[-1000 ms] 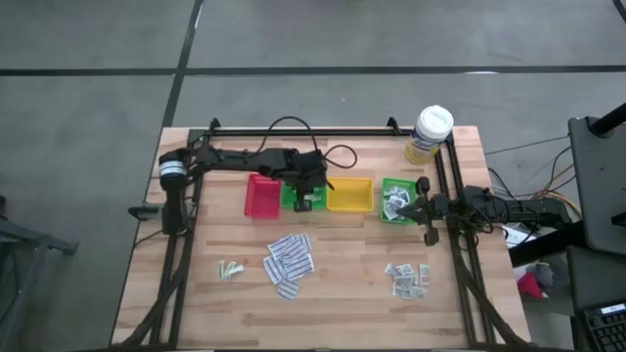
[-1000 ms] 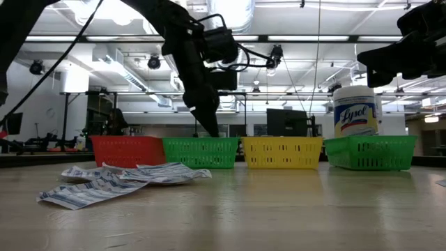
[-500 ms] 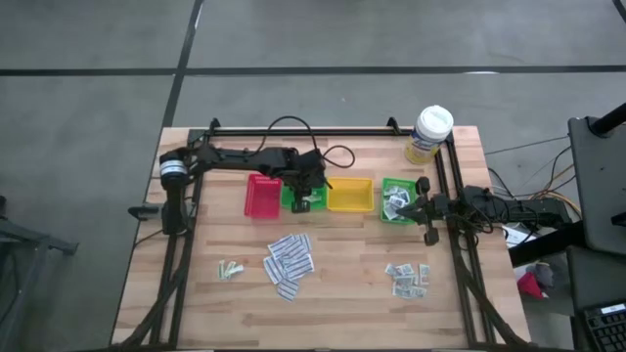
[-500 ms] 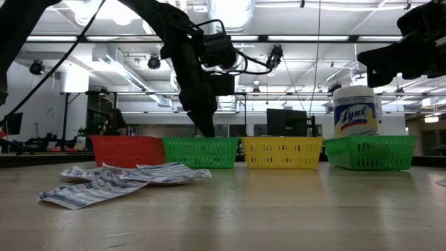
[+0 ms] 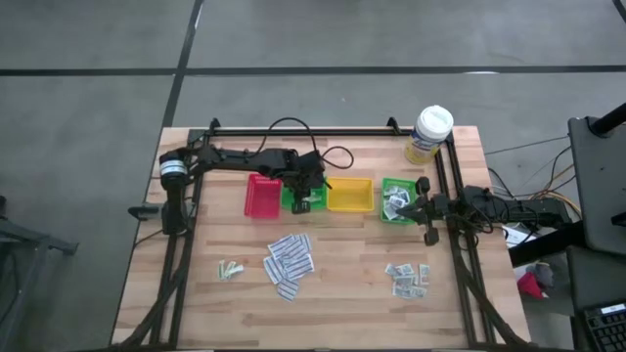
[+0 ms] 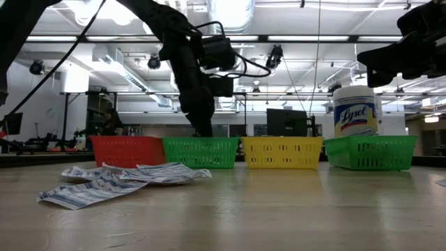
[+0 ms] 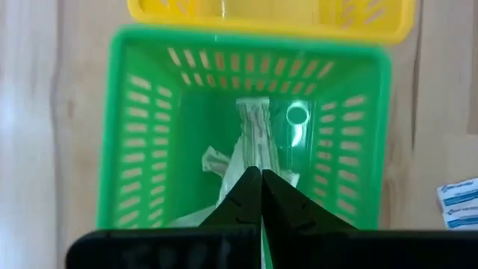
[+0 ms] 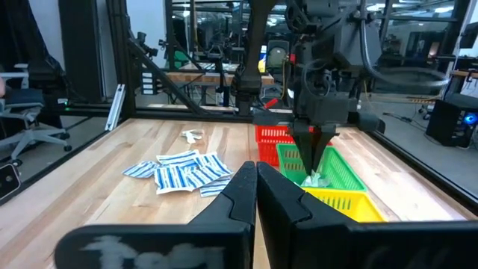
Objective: Pick & Place First Aid Supplies
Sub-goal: Put the green bandage into the left green bin
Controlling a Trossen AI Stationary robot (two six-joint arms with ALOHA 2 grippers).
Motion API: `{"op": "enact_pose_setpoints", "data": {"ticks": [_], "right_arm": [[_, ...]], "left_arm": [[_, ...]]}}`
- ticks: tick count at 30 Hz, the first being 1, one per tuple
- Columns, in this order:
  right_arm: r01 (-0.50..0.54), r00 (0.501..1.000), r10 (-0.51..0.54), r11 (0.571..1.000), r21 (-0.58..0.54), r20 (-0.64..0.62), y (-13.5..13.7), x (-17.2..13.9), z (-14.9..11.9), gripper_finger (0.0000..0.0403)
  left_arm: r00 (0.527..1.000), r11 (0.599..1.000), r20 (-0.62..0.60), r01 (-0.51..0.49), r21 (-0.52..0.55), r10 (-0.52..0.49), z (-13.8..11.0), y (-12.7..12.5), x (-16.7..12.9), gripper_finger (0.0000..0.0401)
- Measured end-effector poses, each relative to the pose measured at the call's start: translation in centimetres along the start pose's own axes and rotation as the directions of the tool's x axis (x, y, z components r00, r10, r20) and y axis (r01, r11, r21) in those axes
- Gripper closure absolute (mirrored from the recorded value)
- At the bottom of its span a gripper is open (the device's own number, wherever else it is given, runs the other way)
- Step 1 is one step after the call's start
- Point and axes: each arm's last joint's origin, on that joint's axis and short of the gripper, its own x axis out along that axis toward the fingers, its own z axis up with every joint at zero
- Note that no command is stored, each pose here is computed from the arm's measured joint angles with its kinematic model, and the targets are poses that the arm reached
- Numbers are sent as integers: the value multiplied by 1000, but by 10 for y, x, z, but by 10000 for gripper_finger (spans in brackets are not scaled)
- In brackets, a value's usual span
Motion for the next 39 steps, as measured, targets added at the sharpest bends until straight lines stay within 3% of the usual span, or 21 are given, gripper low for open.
{"op": "enact_pose_setpoints", "data": {"ticks": [9,16,22,26,34,39], "right_arm": [[0,1000,0,1000,0,0,0,0,0,394],[0,1000,0,1000,0,0,0,0,0,394],[-1,1000,1,1000,0,1,0,0,0,394],[-2,1000,2,1000,0,-1,0,0,0,394],[-1,1000,1,1000,0,-5,0,0,0,394],[-1,1000,1,1000,1,-5,0,0,0,394]], "left_arm": [[1000,1000,-23,3,-29,-3,-11,-2,10,314],[1000,1000,14,-5,-28,6,-5,-1,-1,254],[999,999,30,-39,-26,40,2,0,-25,247],[999,997,-28,-29,-70,27,2,-3,-51,247],[978,949,-189,21,-314,-84,-17,-29,-102,247],[955,916,-252,46,-399,-157,-36,-60,-119,247]]}}
